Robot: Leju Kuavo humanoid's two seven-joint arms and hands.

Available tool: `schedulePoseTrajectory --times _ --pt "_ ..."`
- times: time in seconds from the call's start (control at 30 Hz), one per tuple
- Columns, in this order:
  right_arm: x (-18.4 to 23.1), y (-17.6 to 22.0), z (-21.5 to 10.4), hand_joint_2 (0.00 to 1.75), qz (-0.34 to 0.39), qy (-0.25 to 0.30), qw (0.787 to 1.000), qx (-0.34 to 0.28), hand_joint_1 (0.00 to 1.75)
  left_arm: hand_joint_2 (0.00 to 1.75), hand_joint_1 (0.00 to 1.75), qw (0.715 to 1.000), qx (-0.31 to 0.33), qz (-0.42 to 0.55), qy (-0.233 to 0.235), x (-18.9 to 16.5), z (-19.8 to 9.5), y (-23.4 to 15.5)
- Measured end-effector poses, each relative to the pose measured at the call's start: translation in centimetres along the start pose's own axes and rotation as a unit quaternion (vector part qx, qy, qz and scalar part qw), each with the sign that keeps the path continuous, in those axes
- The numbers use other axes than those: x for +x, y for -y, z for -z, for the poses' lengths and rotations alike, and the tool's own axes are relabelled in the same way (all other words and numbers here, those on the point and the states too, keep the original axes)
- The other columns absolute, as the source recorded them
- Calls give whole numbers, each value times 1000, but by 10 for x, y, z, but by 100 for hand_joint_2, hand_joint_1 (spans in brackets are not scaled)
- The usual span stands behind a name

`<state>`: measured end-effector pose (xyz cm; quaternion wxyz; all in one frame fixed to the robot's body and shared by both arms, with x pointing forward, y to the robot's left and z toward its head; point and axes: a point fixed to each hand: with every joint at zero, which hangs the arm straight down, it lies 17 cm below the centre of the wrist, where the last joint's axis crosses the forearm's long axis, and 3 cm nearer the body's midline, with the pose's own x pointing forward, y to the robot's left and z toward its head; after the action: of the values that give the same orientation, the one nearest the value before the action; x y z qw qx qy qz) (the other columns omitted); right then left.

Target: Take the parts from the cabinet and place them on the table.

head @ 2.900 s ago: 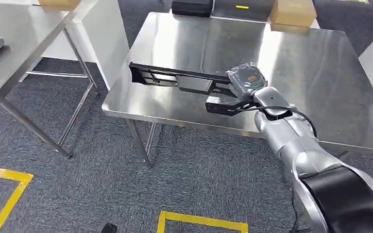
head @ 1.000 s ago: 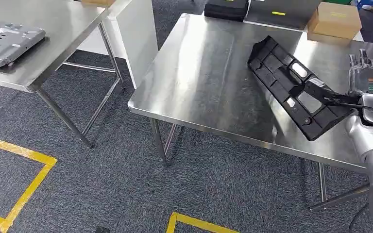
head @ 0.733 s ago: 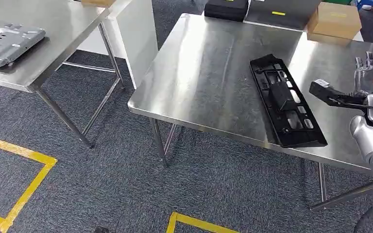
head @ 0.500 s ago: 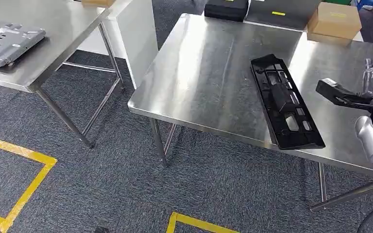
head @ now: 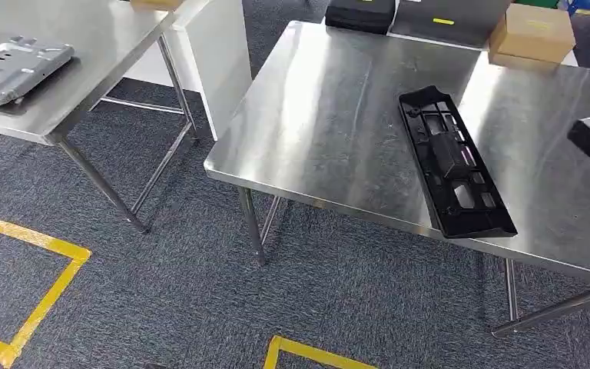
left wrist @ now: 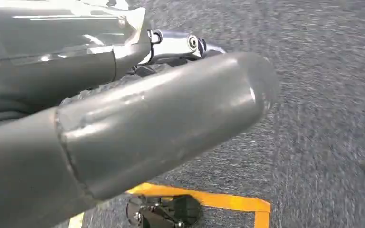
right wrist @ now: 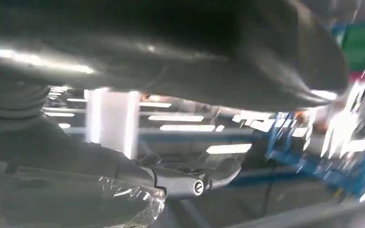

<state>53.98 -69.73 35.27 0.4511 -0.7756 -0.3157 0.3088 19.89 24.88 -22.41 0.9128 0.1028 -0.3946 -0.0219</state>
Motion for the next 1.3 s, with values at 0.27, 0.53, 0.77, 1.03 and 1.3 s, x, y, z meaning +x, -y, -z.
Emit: schedulePoseTrajectory --times 0.27,0.53,0.77,1.03,1.3 --pt "-137 -70 -80 0 10 -89 996 -17 0 0 0 999 6 -21 -33 -18 -12 12" --pt "-149 -134 -202 0 20 -81 996 9 0 0 0 998 4 -27 -48 -23 -17 24" --pt "-148 -148 -288 0 50 -139 989 13 0 0 0 998 10 -34 -52 -24 -18 23" --pt "-105 -196 -374 0 131 -173 973 80 0 0 0 998 2 -29 -62 -27 -18 27" --pt "-80 -262 -460 0 165 -228 939 198 0 0 0 997 -17 -19 -79 -33 -20 34"
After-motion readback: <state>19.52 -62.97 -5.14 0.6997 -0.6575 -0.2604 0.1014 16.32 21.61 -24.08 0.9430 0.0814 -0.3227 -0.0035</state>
